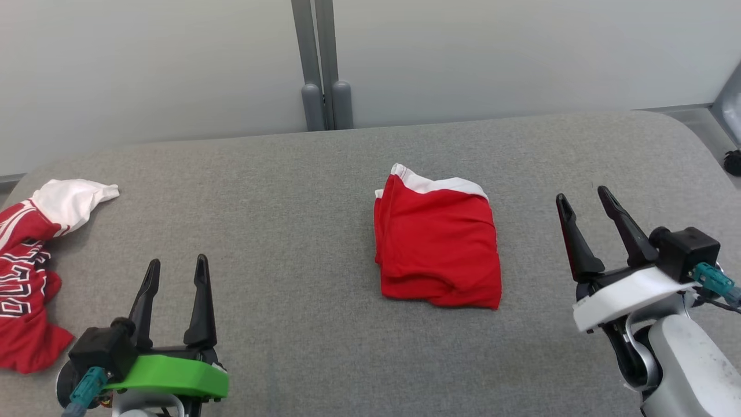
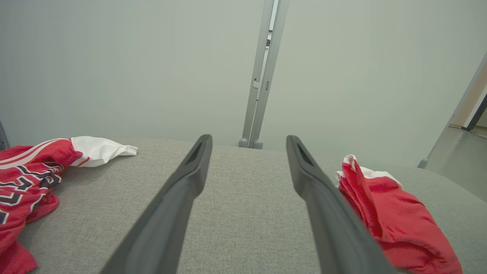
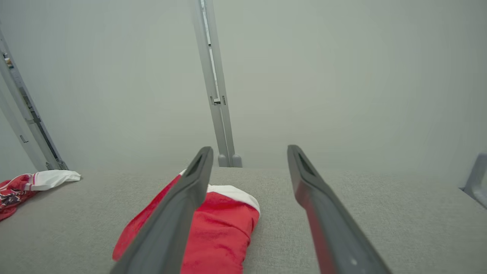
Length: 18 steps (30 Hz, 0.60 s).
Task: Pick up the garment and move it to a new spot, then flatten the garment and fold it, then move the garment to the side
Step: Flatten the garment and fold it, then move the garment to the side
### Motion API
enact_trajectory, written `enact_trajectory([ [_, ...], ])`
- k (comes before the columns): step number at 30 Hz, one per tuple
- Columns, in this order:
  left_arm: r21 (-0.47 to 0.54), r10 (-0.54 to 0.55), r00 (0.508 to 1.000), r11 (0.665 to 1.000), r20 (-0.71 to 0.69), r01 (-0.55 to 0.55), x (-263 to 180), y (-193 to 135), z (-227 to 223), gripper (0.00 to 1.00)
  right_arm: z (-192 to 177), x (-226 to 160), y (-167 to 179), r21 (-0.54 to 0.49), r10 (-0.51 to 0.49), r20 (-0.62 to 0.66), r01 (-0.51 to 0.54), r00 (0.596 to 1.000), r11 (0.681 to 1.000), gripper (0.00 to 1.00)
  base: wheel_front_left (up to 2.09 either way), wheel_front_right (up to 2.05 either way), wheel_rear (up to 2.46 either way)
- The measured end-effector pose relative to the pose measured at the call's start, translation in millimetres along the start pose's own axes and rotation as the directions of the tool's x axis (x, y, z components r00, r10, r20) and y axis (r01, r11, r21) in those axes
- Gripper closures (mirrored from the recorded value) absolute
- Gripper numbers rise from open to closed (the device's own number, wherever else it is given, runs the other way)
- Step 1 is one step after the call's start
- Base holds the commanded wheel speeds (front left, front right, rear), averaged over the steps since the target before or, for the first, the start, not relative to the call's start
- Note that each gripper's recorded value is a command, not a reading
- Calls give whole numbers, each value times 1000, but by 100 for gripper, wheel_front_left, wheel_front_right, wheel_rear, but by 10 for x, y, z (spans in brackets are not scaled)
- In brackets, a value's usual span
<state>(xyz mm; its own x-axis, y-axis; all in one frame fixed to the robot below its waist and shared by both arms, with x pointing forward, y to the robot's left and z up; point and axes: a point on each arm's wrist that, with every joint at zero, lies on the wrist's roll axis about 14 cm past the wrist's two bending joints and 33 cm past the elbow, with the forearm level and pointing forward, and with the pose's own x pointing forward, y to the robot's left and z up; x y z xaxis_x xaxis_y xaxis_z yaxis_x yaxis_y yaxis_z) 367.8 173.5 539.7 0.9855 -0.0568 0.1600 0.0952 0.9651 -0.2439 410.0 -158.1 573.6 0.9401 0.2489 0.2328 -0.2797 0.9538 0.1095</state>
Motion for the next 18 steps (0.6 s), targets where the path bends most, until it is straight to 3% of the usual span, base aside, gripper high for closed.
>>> enact_trajectory([
  [8,33,-6,1000,999,-25,7,-20,-11,-92,0,-113,-326,-178,1,-100,-21,100,995,995,0,0,0,0],
  [18,29,-12,999,999,-47,14,-22,-29,-180,0,-219,-356,-128,16,-103,-46,103,994,995,0,0,0,0],
])
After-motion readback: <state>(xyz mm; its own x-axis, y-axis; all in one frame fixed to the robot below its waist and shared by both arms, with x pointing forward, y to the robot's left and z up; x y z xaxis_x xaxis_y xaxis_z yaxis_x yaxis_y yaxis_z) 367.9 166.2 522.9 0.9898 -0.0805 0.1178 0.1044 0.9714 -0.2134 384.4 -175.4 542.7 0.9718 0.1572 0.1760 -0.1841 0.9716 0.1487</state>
